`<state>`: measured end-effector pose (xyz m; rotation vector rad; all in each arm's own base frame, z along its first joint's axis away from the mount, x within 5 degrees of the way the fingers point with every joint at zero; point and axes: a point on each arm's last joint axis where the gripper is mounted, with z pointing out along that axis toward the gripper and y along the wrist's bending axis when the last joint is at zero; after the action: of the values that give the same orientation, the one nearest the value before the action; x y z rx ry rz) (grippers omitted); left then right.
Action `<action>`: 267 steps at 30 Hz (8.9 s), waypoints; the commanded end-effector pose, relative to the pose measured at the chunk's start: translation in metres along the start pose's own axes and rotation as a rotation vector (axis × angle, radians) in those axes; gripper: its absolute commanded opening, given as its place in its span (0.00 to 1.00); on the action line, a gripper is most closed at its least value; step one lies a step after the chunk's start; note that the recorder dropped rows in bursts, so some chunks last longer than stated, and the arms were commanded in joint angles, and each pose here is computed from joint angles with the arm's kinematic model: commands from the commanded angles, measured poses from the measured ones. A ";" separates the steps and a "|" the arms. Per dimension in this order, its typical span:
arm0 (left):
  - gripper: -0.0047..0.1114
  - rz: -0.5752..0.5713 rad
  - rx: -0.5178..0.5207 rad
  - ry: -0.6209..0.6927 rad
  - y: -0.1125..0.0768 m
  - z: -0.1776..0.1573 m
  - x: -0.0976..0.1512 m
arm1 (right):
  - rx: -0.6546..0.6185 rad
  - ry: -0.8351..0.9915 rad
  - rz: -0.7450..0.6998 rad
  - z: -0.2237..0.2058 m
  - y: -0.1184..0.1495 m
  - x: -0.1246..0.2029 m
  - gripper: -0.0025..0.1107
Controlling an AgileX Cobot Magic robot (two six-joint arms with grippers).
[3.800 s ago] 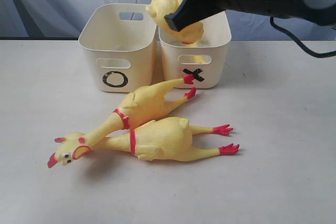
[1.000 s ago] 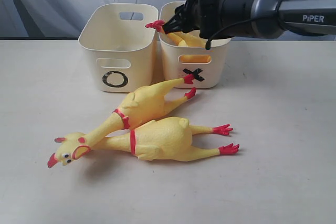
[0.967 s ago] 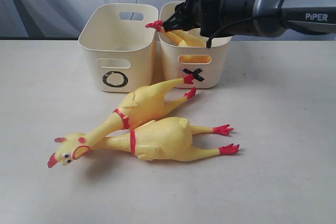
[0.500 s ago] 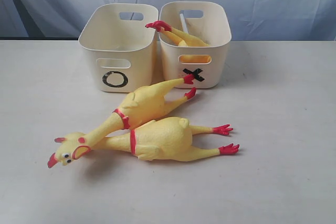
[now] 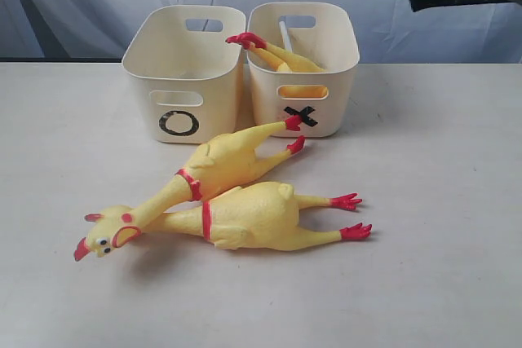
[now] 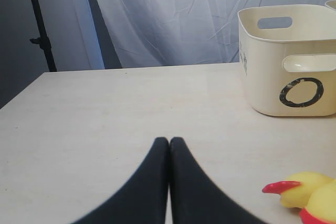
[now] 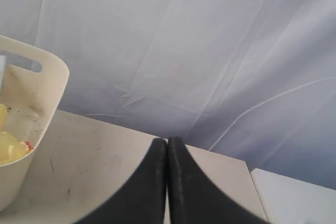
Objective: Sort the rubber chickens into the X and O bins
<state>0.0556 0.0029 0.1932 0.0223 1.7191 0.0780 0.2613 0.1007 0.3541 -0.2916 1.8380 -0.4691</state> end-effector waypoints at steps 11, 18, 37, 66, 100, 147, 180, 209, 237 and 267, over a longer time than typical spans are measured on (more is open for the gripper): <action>0.04 -0.183 0.037 -0.111 -0.002 -0.001 -0.009 | -0.227 -0.169 0.190 -0.069 -0.027 0.047 0.01; 0.04 -0.296 0.036 -0.279 0.001 -0.004 -0.024 | -0.305 -0.242 0.274 -0.099 -0.036 0.078 0.01; 0.04 -0.702 0.096 -0.468 0.006 -0.010 -0.039 | -0.700 -0.576 0.314 -0.166 -0.025 0.145 0.01; 0.04 -0.137 0.646 -0.025 -0.047 0.025 -0.133 | -0.793 -0.687 0.312 -0.182 -0.021 0.159 0.01; 0.22 -0.039 0.778 0.439 -0.097 0.157 -0.090 | -0.806 -0.693 0.309 -0.183 -0.021 0.158 0.01; 0.37 0.099 0.402 0.648 -0.129 0.164 -0.053 | -0.814 -0.696 0.307 -0.184 -0.020 0.158 0.01; 0.54 0.445 0.680 0.855 -0.156 0.178 -0.060 | -0.820 -0.699 0.305 -0.185 -0.020 0.158 0.01; 0.53 0.561 0.663 1.036 -0.161 0.209 -0.016 | -0.821 -0.700 0.305 -0.185 -0.020 0.158 0.01; 0.12 0.601 0.659 0.999 -0.158 0.207 -0.024 | -0.823 -0.701 0.305 -0.185 -0.020 0.158 0.01; 0.12 0.489 0.601 0.773 -0.119 0.139 -0.129 | -0.827 -0.703 0.304 -0.185 -0.020 0.158 0.01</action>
<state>0.2188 -0.1211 0.2763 1.0596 2.4447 -0.0773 0.0362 0.0477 0.2783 -0.6186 1.2565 0.5835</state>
